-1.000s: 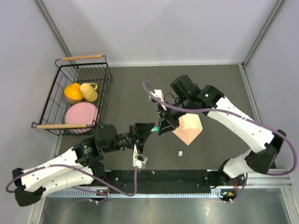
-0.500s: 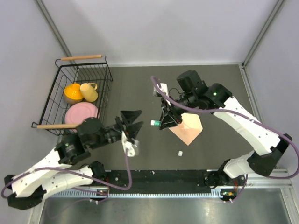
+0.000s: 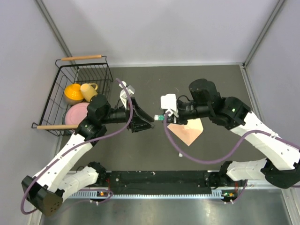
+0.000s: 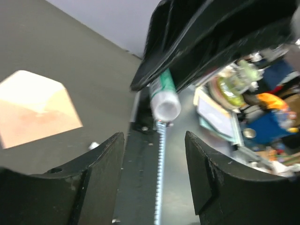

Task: Place the letter into the envelope and seal it
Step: Unscrew the solid glue.

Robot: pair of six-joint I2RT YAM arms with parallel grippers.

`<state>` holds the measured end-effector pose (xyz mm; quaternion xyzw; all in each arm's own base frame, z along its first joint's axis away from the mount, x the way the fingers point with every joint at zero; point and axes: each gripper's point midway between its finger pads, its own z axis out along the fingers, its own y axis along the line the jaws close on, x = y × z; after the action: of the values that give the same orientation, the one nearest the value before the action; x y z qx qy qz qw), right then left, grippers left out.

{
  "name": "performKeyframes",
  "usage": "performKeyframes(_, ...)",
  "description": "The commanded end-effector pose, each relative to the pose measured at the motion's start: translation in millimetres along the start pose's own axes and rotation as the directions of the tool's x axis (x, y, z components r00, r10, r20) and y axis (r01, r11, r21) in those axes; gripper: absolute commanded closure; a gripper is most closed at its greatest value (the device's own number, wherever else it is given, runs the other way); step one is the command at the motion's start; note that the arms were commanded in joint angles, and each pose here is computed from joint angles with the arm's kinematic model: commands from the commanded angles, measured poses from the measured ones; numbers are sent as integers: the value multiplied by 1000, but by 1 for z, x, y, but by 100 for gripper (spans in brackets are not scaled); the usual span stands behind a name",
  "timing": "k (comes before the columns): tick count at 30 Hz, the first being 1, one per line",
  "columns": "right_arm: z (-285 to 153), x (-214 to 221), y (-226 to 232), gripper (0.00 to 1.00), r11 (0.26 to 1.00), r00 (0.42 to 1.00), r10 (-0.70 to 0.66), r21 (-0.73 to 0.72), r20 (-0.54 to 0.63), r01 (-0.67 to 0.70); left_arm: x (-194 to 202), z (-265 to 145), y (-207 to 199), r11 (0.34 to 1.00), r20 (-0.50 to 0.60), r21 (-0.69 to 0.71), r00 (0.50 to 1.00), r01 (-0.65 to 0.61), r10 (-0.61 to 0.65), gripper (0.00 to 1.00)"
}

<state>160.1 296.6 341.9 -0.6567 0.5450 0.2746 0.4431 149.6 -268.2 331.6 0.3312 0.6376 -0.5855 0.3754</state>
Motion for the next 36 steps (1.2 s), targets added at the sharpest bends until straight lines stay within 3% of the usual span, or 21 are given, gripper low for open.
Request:
performKeyframes(1, 3, -6, -8, 100, 977, 981, -193, 88, -24, 195, -34, -2, -48, 978, 55, 190, 993, 89, -101, 41)
performKeyframes(11, 14, -12, -11, 100, 955, 965, -254, 141, -66, 261, -23, 13, -26, 976, 0, 119, 983, 181, -183, 42)
performKeyframes(18, 15, -20, -14, 100, 929, 947, -314, 183, -65, 321, -49, 15, -27, 984, 92, 109, 984, 142, -152, 57)
performKeyframes(23, 14, -22, -17, 100, 914, 940, -336, 220, -61, 341, -56, 14, -36, 975, 136, 171, 977, 143, -167, 58)
performKeyframes(28, 13, -24, -19, 100, 912, 944, -326, 244, -52, 329, -58, 18, -28, 975, 147, 150, 971, 164, -186, 62)
performKeyframes(36, 18, -28, -19, 100, 915, 950, -311, 261, -34, 309, -70, 21, -20, 975, 205, 128, 957, 183, -207, 59)
